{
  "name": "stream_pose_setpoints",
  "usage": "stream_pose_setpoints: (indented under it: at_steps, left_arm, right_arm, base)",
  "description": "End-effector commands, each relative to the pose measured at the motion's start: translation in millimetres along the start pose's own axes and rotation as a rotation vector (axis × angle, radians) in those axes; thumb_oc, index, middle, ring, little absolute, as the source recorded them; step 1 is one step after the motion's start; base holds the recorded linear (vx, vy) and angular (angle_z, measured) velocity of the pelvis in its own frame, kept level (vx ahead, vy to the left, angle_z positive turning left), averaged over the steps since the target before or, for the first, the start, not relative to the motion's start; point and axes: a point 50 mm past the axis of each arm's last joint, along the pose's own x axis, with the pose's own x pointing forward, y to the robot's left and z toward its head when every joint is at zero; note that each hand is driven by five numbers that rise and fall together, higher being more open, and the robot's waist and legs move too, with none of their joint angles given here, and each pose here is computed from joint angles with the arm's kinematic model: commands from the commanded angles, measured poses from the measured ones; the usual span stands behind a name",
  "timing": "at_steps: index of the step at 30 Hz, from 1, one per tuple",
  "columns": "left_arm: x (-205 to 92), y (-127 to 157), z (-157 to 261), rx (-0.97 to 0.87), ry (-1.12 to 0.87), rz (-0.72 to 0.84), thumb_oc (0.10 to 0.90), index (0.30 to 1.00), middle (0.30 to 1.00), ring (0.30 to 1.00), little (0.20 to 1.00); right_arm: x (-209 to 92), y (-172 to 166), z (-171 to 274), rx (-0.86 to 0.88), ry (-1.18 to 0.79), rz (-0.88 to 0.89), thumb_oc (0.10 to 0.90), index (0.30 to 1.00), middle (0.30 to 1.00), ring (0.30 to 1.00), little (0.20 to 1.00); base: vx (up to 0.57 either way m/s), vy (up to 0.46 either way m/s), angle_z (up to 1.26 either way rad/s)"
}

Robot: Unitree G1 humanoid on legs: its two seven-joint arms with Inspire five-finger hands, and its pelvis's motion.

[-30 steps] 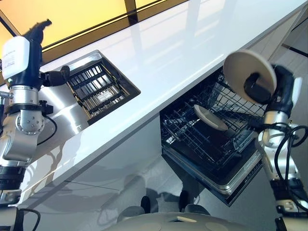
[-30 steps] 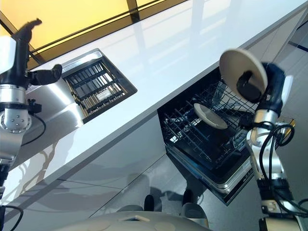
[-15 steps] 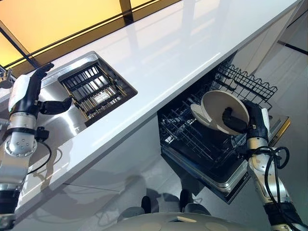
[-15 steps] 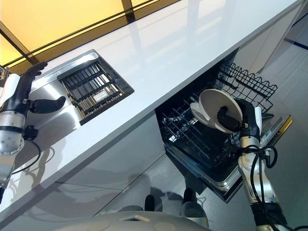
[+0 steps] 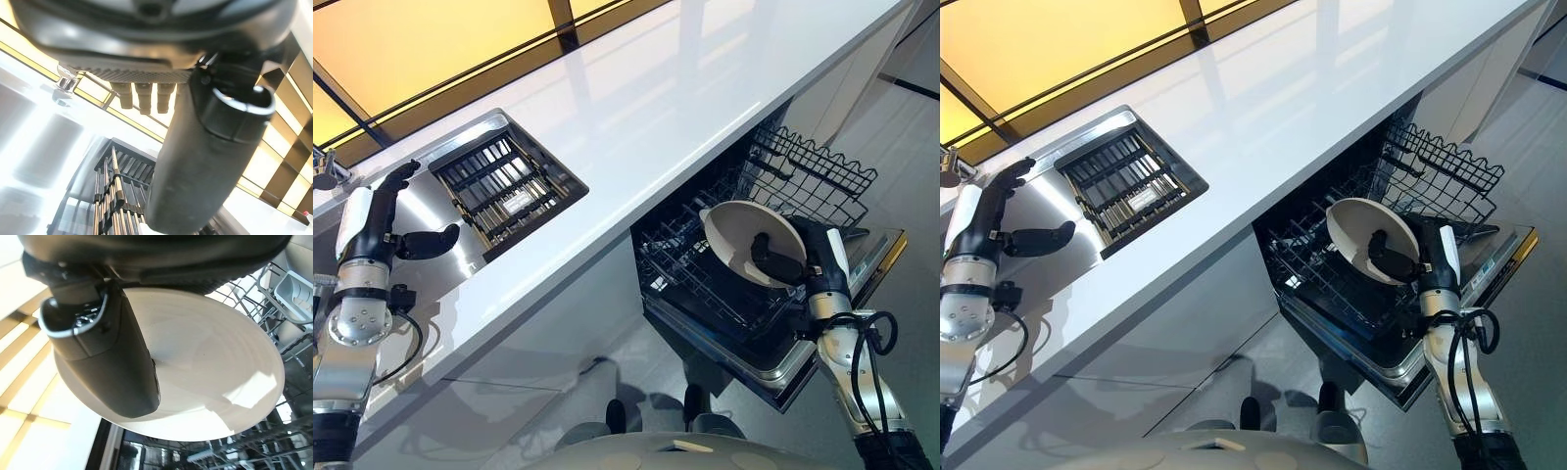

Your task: Pick up plates and place into dishwasher.

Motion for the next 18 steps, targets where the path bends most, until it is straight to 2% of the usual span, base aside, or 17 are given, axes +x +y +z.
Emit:
stream_pose_setpoints:
  at_steps: [1,7,18]
  left_arm:
    - [13.5,40.4,21.7,0.007,-0.139,0.201,0.800,0.900,0.900,0.900,0.900]
    - [9.1,35.0,17.4,-0.010,-0.125,0.195,0.800,0.900,0.900,0.900,0.900]
    - [8.8,31.7,19.4,-0.014,-0.131,0.166,0.800,0.900,0.900,0.900,0.900]
  right_arm:
    - [9.0,-9.8,72.4,0.044,-0.405,-0.076,0.100,0.300,0.300,0.300,0.200]
    - [6.1,-8.5,75.5,-0.002,-0.435,-0.072,0.100,0.300,0.300,0.300,0.200]
    - [4.8,11.6,44.7,-0.106,-0.245,0.070,0.100,0.300,0.300,0.300,0.200]
  base:
    - [0.00,0.000,0.00]
    - [0.00,0.000,0.00]
    - [0.00,0.000,0.00]
